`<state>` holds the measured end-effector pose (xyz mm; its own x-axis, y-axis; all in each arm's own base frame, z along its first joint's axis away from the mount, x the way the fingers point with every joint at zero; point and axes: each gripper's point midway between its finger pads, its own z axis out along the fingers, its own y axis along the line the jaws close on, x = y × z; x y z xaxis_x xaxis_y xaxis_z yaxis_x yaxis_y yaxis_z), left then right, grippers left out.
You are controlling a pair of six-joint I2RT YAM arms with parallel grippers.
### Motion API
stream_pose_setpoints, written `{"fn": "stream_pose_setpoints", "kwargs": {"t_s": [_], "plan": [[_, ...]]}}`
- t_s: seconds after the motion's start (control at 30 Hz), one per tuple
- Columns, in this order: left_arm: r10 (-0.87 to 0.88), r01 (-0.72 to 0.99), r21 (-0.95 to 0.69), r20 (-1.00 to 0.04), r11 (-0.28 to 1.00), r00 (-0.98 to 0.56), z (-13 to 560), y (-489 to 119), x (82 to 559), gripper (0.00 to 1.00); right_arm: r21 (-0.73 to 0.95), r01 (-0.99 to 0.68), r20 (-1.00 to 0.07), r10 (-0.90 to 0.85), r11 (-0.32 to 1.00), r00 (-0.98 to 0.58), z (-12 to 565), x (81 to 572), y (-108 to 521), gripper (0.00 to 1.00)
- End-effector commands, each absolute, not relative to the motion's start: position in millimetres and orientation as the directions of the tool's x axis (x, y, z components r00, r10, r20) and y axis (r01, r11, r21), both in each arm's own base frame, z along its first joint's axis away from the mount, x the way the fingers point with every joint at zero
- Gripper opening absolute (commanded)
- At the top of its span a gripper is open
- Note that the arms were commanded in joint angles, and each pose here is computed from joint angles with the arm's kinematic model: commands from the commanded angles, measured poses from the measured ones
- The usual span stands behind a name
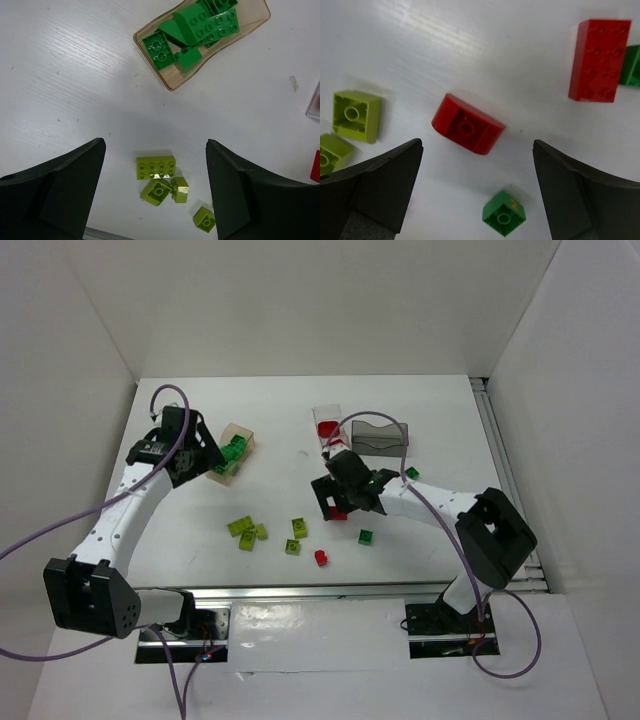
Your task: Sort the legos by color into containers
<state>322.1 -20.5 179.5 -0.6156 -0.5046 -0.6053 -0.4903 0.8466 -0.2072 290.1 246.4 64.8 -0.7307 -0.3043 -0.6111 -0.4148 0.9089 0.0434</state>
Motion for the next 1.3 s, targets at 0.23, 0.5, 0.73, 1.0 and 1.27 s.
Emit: {"fn": "stream_pose_setpoints", "kwargs": {"t_s": [0.23,0.5,0.73,1.0,1.27], "plan": [[-0.486,-0.475,-0.196,-0.607,0.858,-0.628,177,-30,333,0.91,-0.062,-0.469,-0.500,-0.434,0.881,-0.750,23,278,238,0.92],[-0.474,-0.453,-0.203,-0.606,0.868,-0.638,178,-42,337,0.91,-0.124,-0.414,-0.594,-0.402,0.902,-0.697,19,313,246,0.79],[-0.468,-0.448,-0.197,-0.604,0.872,-0.645,176,-48,340,0.91,-0.049,-0.418,-0.577,-0.368,0.907,-0.729,15,298,250,0.50],[-0.450,-0.437,-0.177,-0.587,0.882,-0.673,169,-55,340,0.91,-0.082,-0.290,-0.693,-0.264,0.954,-0.671,74,334,253,0.50],[-0.444,-0.437,-0.174,-0.617,0.882,-0.650,178,-52,337,0.91,-0.083,-0.164,-0.813,-0.162,0.983,-0.559,138,412,256,0.50]]}}
